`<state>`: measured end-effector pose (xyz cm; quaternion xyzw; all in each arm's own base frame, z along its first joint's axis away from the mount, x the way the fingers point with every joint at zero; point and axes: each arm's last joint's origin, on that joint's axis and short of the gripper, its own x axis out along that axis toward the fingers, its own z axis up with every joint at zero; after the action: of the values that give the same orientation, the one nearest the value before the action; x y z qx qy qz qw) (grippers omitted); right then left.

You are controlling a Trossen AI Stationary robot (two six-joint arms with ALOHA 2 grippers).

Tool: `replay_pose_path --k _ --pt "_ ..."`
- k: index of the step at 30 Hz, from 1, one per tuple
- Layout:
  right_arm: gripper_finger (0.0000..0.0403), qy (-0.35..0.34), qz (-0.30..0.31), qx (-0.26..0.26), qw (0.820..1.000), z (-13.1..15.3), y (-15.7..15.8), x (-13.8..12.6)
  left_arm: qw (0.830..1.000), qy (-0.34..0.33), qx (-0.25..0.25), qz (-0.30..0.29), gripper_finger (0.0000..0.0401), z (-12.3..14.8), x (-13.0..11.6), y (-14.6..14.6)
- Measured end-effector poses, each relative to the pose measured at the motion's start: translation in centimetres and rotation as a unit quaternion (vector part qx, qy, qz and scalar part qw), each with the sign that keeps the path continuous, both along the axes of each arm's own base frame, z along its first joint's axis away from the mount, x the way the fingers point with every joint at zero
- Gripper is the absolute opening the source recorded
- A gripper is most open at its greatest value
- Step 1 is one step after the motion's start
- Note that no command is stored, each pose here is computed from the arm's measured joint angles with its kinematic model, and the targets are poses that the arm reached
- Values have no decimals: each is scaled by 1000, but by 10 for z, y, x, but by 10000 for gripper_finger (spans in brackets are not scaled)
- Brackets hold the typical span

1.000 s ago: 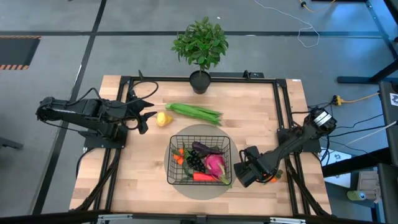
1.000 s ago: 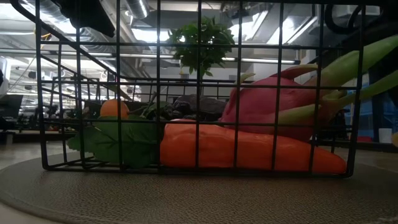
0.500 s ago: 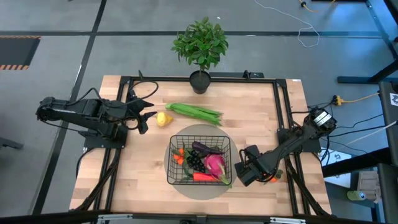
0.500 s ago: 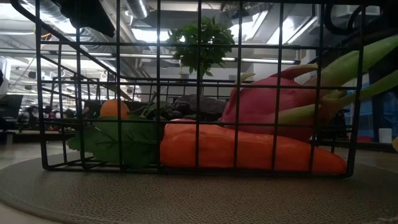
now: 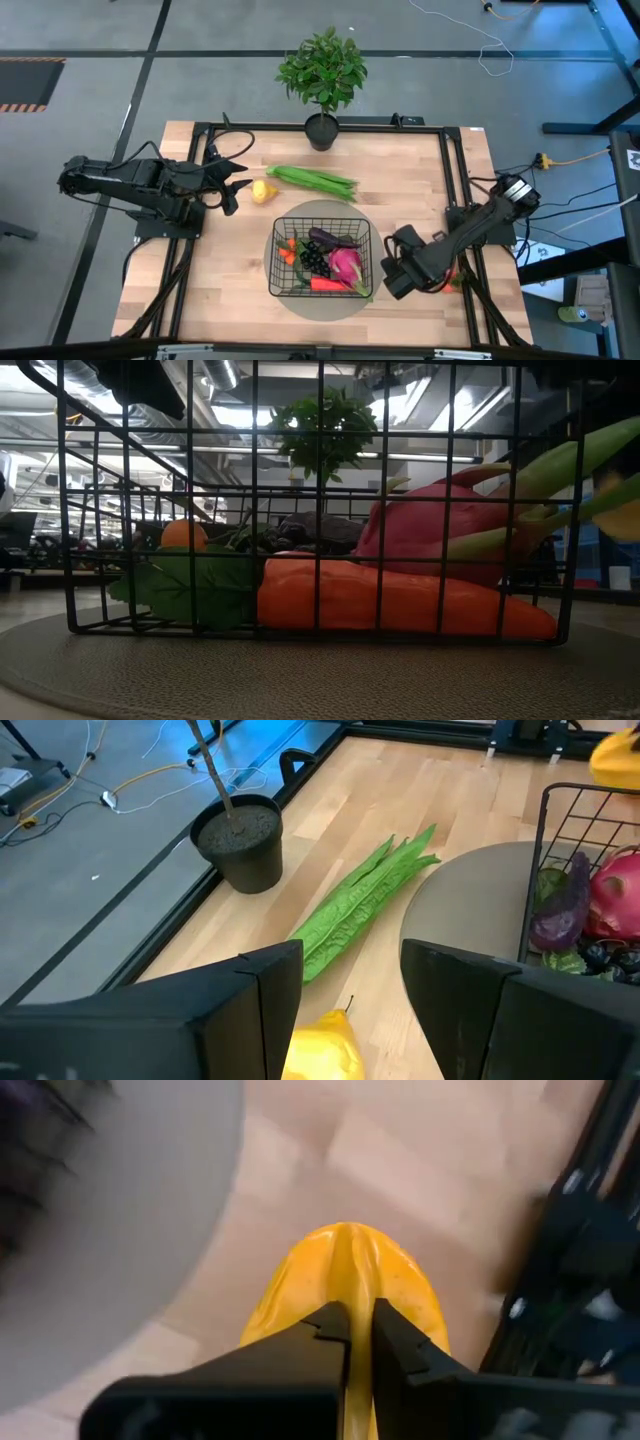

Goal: Build produce basket
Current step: Put the starfruit into the black wire basket

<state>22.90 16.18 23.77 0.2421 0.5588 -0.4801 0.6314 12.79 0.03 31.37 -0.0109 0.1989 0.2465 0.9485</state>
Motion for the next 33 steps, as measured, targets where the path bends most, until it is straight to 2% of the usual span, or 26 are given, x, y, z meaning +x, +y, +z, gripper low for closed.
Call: replay_pose_path --k 7,14,19,27,29,33 --pt "6 -87 81 -65 991 51 1 13 1000 0 0 0 160 0 0 0" --pt "6 -191 189 -139 953 84 6 29 1000 0 0 0 160 0 0 0" --pt "9 -261 276 -147 913 89 19 51 1000 0 0 0 160 0 0 0" --pt "10 -336 426 -155 825 80 38 95 1000 0 0 0 160 0 0 0" --pt "10 -341 442 -159 814 74 40 103 1000 0 0 0 160 0 0 0" --pt "11 -343 438 -174 813 62 40 114 1000 0 0 0 160 0 0 0"
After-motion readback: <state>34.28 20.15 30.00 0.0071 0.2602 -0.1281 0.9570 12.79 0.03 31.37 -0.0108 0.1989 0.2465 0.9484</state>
